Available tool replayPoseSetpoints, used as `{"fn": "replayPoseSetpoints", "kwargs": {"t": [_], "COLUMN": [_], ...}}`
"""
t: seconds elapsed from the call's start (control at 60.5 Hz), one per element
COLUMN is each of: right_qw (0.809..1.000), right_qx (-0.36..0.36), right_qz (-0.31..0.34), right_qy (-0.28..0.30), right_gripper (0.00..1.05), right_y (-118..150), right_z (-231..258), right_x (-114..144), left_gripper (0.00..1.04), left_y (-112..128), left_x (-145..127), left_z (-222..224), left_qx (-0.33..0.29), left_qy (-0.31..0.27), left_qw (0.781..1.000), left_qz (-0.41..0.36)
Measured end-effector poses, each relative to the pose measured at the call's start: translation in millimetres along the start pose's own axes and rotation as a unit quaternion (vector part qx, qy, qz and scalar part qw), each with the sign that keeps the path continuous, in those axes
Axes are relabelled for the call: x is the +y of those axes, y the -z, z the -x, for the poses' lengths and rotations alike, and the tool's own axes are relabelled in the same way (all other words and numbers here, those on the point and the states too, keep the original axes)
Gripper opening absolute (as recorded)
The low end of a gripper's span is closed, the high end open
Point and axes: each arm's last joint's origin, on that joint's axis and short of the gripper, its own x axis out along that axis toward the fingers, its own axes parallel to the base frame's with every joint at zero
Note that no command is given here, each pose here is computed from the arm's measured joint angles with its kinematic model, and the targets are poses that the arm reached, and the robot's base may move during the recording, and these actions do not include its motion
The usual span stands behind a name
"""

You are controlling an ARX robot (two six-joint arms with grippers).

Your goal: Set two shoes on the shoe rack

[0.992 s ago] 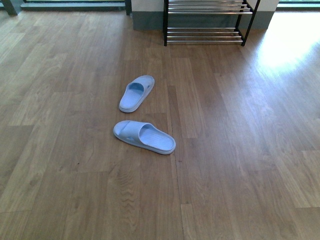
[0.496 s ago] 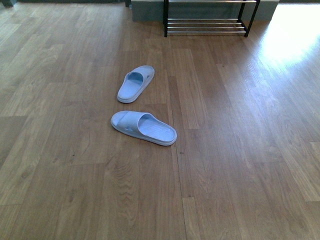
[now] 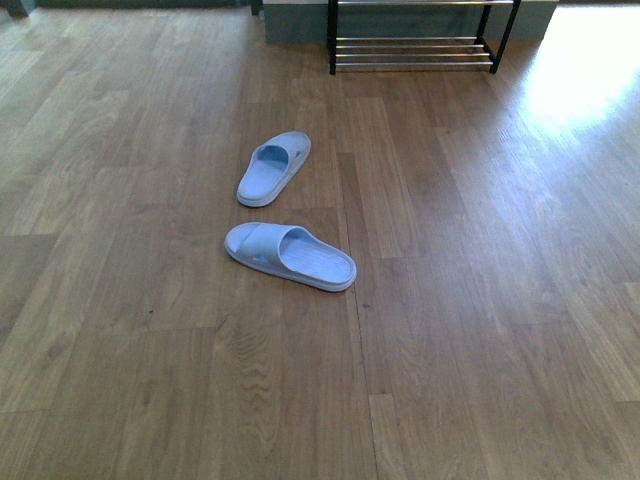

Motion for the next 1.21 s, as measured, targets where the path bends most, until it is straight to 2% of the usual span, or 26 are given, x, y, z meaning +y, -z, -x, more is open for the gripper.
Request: {"fn": "replayPoseSetpoints", "kwargs": {"t": [1.207], "right_qw": [1.000], "right_qx": [0.000], "right_qz": [0.000], "right_qy": [-0.002], "right_gripper": [0.95], "right_y": [0.1], "right_z": [0.0], "right_x": [0.1], "left_gripper": [0.95], "left_y": [0.0], "left_x": [0.1], "left_z": [0.0], "left_qx": [0.000], "left_qy": [-0.001], "left_qw": [1.000], "left_qz": [0.000]}}
